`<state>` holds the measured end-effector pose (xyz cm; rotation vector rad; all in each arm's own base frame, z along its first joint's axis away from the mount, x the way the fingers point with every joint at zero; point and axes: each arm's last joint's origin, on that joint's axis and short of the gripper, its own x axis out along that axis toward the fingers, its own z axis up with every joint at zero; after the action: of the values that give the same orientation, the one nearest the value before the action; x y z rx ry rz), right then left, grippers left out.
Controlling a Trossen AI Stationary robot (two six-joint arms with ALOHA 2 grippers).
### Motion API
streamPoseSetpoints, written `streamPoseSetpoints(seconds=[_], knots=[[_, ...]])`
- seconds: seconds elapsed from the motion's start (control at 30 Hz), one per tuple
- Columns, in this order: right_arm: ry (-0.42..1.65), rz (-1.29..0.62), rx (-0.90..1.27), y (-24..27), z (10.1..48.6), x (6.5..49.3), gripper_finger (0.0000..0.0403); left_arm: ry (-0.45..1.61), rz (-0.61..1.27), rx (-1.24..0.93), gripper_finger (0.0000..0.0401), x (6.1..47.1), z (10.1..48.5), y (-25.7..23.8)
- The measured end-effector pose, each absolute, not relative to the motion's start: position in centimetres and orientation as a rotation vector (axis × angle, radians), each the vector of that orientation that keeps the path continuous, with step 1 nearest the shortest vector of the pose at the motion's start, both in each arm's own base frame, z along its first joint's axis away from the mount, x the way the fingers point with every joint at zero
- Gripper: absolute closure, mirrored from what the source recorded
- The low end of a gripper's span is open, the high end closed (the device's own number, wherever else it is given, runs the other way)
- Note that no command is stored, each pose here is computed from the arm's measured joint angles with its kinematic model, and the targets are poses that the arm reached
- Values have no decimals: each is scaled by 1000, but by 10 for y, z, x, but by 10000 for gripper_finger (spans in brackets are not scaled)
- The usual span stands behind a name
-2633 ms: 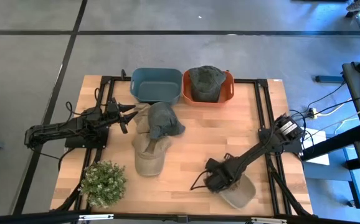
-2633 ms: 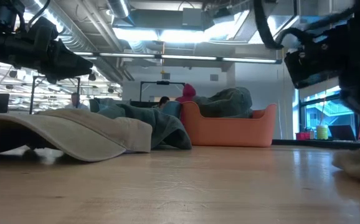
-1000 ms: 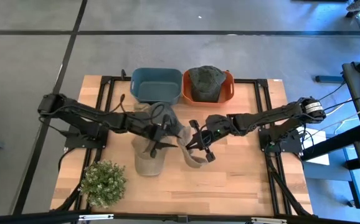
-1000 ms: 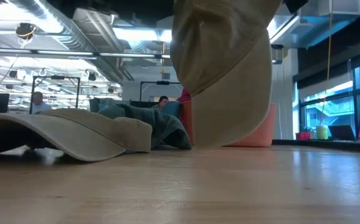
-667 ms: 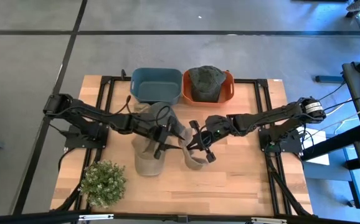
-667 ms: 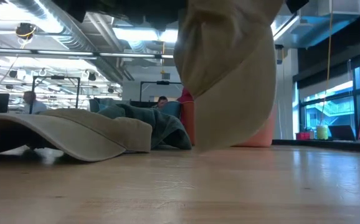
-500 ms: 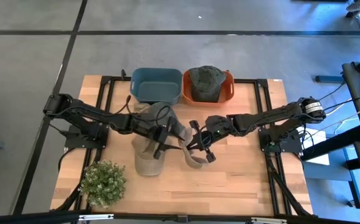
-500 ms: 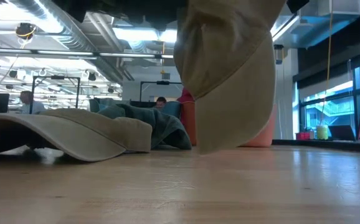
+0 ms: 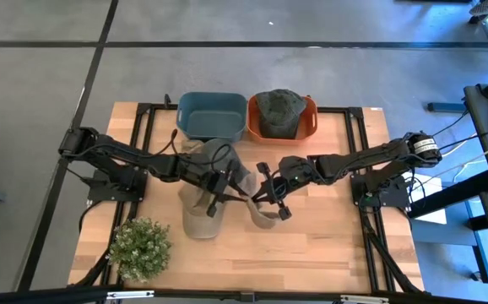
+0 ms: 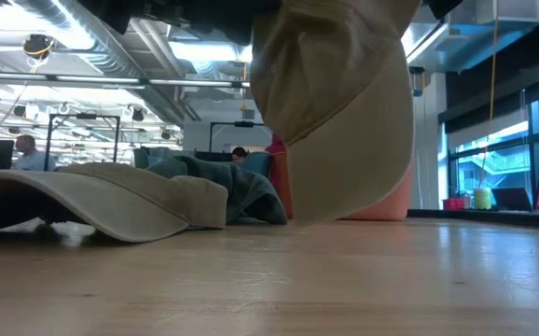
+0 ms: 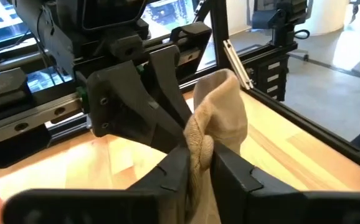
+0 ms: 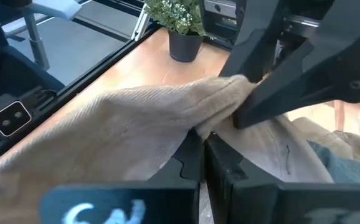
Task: Pick & Place hat
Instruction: Put the bottom brown cap into the dark blue bin
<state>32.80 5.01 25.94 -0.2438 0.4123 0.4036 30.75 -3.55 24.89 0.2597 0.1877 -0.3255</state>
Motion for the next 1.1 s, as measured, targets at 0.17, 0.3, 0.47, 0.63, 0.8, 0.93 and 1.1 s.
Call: streamPoseSetpoints(seconds=[0.17, 0.3, 0.47, 0.63, 0.8, 0.93, 1.1], knots=[[426, 338, -239, 49, 259, 328, 380, 195, -319, 260, 375, 307, 248, -35], [436, 290, -244, 47, 259, 329, 360, 197, -314, 261, 376, 307, 248, -35], [446, 230, -262, 45, 258, 329, 324, 200, -314, 260, 371, 307, 248, -35], [455, 126, -283, 41, 273, 316, 277, 208, -239, 271, 374, 301, 256, -32], [441, -84, -235, 32, 306, 283, 252, 212, -138, 301, 374, 287, 274, -28], [426, -161, -153, 29, 325, 255, 250, 304, 32, 391, 375, 280, 295, -18], [446, -169, -97, 28, 330, 241, 249, 397, 255, 486, 375, 275, 328, 7]])
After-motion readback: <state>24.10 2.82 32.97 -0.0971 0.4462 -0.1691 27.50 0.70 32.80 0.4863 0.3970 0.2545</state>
